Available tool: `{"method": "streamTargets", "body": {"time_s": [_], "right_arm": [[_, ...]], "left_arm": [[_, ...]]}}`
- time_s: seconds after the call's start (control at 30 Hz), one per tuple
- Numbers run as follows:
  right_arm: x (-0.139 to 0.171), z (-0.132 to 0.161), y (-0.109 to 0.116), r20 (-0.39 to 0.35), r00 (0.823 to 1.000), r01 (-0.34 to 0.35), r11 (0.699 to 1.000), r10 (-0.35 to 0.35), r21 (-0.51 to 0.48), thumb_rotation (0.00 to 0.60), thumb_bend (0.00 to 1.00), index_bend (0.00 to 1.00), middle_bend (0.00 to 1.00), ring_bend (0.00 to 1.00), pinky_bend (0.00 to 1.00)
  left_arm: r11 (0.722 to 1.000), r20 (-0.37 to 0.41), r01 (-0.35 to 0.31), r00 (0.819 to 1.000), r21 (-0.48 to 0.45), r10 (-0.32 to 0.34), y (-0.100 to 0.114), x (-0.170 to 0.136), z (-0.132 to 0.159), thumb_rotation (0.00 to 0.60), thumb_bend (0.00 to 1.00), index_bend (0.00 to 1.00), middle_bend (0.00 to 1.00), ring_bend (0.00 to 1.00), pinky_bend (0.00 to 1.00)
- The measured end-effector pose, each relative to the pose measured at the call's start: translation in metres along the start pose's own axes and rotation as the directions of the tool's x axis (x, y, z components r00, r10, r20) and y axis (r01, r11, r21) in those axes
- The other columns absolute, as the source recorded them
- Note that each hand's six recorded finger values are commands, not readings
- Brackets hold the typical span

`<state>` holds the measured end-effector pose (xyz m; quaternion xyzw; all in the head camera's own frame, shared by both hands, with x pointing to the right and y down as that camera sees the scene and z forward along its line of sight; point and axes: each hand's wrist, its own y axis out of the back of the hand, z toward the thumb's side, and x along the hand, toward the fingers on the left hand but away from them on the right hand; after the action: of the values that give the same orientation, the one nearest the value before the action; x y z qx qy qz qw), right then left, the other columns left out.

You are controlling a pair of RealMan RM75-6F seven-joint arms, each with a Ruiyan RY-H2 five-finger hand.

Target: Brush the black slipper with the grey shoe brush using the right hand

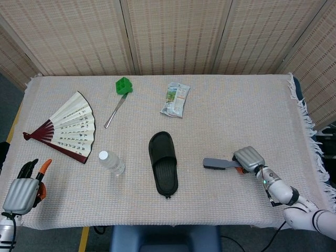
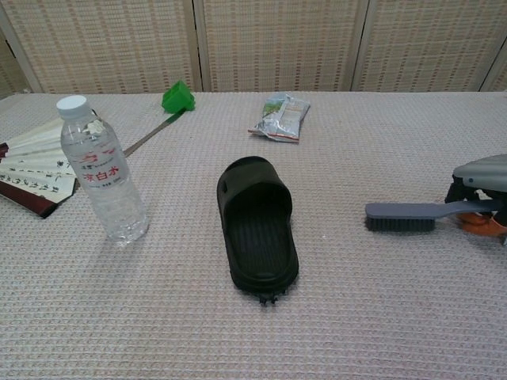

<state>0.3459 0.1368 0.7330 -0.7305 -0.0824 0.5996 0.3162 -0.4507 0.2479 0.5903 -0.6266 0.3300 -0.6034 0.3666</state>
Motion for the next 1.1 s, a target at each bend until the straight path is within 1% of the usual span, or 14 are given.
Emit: {"method": "streamTargets", "body": {"time_s": [0.07, 0.17, 0.27, 0.37, 0.47, 0.5, 0.6, 0.73, 0.8, 0.83, 0.93, 0.97, 1.03, 1.1], "right_arm": [[0.003, -0.004, -0.001, 0.015, 1.000, -0.021, 0.999, 0.020, 0.026, 0.600, 0.10, 0.01, 0.13, 0.19, 0.49], [0.009, -0.009, 0.001, 0.046, 0.998, -0.042, 0.996, 0.038, 0.073, 0.600, 0.07, 0.00, 0.03, 0.08, 0.39], [0.019, -0.013, 0.006, 0.080, 0.996, -0.044, 0.992, 0.035, 0.116, 0.600, 0.04, 0.00, 0.00, 0.01, 0.33], [0.035, -0.013, 0.018, 0.108, 0.994, 0.003, 0.991, -0.018, 0.131, 0.600, 0.03, 0.00, 0.00, 0.00, 0.28], [0.055, -0.019, 0.035, 0.145, 0.982, 0.104, 0.989, -0.118, 0.103, 0.600, 0.02, 0.00, 0.00, 0.00, 0.24], [0.062, -0.021, 0.041, 0.158, 0.975, 0.142, 0.986, -0.155, 0.090, 0.600, 0.02, 0.00, 0.00, 0.00, 0.23], [0.090, -0.029, 0.057, 0.193, 0.940, 0.280, 0.959, -0.282, 0.042, 0.600, 0.02, 0.00, 0.00, 0.00, 0.23], [0.134, -0.035, 0.067, 0.216, 0.871, 0.456, 0.890, -0.441, -0.021, 0.600, 0.02, 0.00, 0.00, 0.00, 0.23], [0.152, -0.036, 0.063, 0.225, 0.842, 0.510, 0.859, -0.490, -0.041, 0.600, 0.02, 0.00, 0.00, 0.00, 0.22], [0.164, -0.036, 0.057, 0.233, 0.825, 0.539, 0.841, -0.515, -0.049, 0.600, 0.02, 0.00, 0.00, 0.00, 0.20], [0.188, -0.035, 0.038, 0.265, 0.787, 0.591, 0.805, -0.558, -0.059, 0.600, 0.02, 0.00, 0.00, 0.00, 0.17], [0.194, -0.033, 0.031, 0.272, 0.780, 0.598, 0.799, -0.563, -0.060, 0.600, 0.02, 0.00, 0.00, 0.00, 0.16], [0.200, -0.027, 0.021, 0.266, 0.780, 0.599, 0.799, -0.566, -0.057, 0.600, 0.02, 0.00, 0.00, 0.00, 0.13], [0.203, -0.025, 0.020, 0.263, 0.779, 0.601, 0.798, -0.569, -0.054, 0.600, 0.02, 0.00, 0.00, 0.00, 0.12]], "left_arm": [[1.000, 0.000, 0.004, 1.000, 0.000, -0.004, -0.001, 0.000, 0.000, 0.600, 0.50, 0.00, 0.00, 0.00, 0.09], [1.000, 0.002, 0.005, 1.000, -0.001, -0.005, -0.001, -0.001, 0.000, 0.600, 0.50, 0.00, 0.00, 0.00, 0.09], [1.000, 0.002, 0.003, 1.000, -0.001, -0.003, 0.000, -0.002, 0.000, 0.600, 0.50, 0.00, 0.00, 0.00, 0.09], [1.000, 0.001, 0.001, 1.000, -0.001, -0.001, 0.001, -0.003, 0.000, 0.600, 0.50, 0.00, 0.00, 0.00, 0.09], [1.000, 0.002, 0.001, 1.000, -0.001, -0.001, 0.001, -0.003, 0.000, 0.600, 0.50, 0.00, 0.00, 0.00, 0.09], [1.000, 0.002, 0.001, 1.000, -0.001, -0.001, 0.001, -0.003, 0.000, 0.600, 0.50, 0.00, 0.00, 0.00, 0.09], [1.000, 0.007, 0.000, 1.000, -0.003, 0.000, 0.001, -0.003, 0.001, 0.600, 0.50, 0.00, 0.00, 0.00, 0.09], [1.000, 0.014, -0.011, 1.000, -0.004, 0.011, 0.004, -0.004, 0.003, 0.600, 0.50, 0.00, 0.00, 0.00, 0.09], [1.000, 0.020, -0.020, 1.000, -0.006, 0.020, 0.006, -0.005, 0.004, 0.600, 0.50, 0.00, 0.00, 0.00, 0.09], [1.000, 0.021, -0.024, 0.999, -0.007, 0.024, 0.007, -0.005, 0.005, 0.600, 0.50, 0.00, 0.00, 0.00, 0.09], [0.999, 0.038, -0.050, 0.998, -0.009, 0.051, 0.010, -0.005, 0.008, 0.600, 0.50, 0.00, 0.00, 0.00, 0.09], [0.998, 0.050, -0.066, 0.997, -0.009, 0.066, 0.012, -0.006, 0.009, 0.600, 0.50, 0.00, 0.00, 0.00, 0.09], [0.996, 0.070, -0.088, 0.994, -0.011, 0.088, 0.014, -0.006, 0.011, 0.600, 0.50, 0.00, 0.00, 0.00, 0.09], [0.995, 0.084, -0.103, 0.991, -0.017, 0.104, 0.014, -0.006, 0.011, 0.600, 0.50, 0.00, 0.00, 0.00, 0.09]]}}
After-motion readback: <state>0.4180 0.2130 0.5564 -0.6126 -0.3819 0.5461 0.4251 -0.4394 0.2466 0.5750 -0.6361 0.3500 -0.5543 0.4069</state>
